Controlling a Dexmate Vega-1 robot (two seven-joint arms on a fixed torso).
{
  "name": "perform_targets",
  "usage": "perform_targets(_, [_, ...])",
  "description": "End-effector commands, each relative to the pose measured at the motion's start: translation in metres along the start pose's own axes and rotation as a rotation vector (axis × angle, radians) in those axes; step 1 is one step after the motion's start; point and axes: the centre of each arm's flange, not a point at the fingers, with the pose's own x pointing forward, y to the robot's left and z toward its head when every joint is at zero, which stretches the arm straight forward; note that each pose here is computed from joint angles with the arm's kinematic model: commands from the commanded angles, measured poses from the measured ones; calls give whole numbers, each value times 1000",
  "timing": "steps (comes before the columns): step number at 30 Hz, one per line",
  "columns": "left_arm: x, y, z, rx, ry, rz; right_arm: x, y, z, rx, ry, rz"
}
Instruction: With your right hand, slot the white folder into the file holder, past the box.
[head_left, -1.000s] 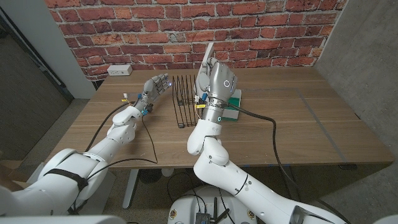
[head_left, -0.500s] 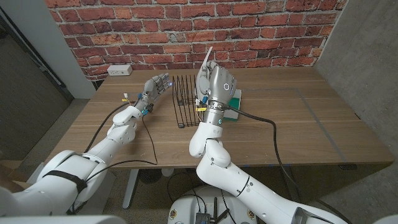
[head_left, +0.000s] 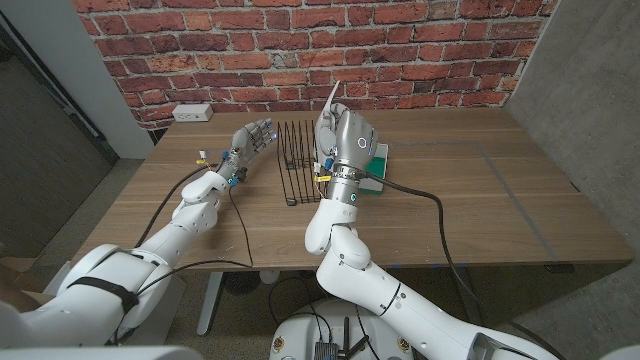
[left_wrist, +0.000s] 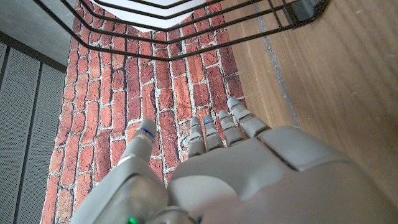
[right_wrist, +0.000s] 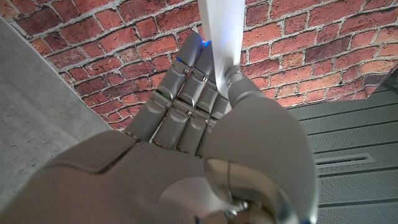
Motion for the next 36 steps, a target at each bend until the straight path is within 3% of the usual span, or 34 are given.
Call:
perform_targets(1, [-4, 0, 0, -2, -3, 7, -3, 3, -5, -6, 9, 6])
perform_targets(36, [-12, 0, 1, -2, -7, 19, -4, 20, -17, -41, -3, 33])
